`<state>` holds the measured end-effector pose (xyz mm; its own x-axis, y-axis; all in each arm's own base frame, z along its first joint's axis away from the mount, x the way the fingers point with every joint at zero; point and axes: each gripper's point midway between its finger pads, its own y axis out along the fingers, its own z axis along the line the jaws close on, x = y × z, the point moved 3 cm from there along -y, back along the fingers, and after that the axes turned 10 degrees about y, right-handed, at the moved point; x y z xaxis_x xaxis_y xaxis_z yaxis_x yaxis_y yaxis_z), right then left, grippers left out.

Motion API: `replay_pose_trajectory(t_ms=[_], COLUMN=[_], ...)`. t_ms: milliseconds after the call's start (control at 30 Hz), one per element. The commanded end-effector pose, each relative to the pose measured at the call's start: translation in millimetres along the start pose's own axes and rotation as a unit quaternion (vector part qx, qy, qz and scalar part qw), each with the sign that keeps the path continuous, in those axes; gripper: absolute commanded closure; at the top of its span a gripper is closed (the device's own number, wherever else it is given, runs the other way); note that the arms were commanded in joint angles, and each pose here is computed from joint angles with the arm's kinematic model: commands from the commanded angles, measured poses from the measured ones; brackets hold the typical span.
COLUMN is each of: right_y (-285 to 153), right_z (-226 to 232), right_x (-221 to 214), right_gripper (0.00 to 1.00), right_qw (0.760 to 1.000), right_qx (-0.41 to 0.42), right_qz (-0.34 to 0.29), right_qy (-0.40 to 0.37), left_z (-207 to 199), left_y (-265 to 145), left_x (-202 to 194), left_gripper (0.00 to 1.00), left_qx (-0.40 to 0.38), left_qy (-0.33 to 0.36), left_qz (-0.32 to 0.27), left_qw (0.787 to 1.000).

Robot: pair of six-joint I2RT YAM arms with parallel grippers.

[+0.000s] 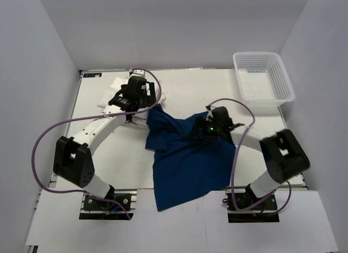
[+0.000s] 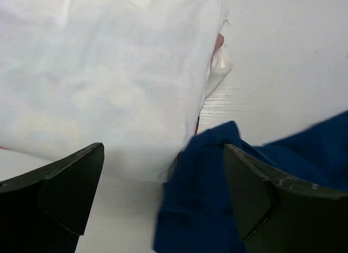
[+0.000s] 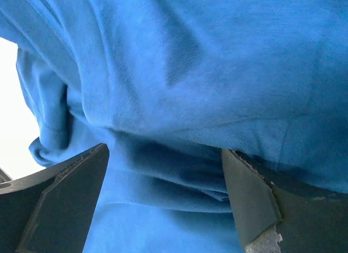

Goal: Fold and stack the t-shirts
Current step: Put the neatly folded tshirt into the corner of the board with the left arm

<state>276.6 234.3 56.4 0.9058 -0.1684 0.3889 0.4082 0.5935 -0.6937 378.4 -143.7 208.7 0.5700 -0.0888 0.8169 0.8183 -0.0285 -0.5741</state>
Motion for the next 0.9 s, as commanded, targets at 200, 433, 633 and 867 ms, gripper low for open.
replay_pose_trajectory(t_ms=[200,433,633,867], right_y=[-48,-40,-36,-33], right_z=[-61,-53,-53,-52], right_x=[-51,-46,-40,-31], right_gripper=[0.10,0.10,0.10,0.10], right_qw=[0.992,0.995,0.995,0.995], right_qx=[-0.099,-0.071,-0.072,-0.080], right_qz=[0.046,0.059,0.057,0.046], right_qy=[0.055,0.039,0.030,0.024], left_z=[-26,-32,-9,9], left_y=[51,78,110,144], left_x=[-2,-42,-80,-123], left_gripper=[0.00,0.00,0.00,0.00], left_qx=[-0.047,-0.071,0.029,0.101], left_qy=[0.105,0.160,0.174,0.169], left_qz=[0.014,0.055,0.127,0.185], left_qw=[0.993,0.983,0.976,0.963])
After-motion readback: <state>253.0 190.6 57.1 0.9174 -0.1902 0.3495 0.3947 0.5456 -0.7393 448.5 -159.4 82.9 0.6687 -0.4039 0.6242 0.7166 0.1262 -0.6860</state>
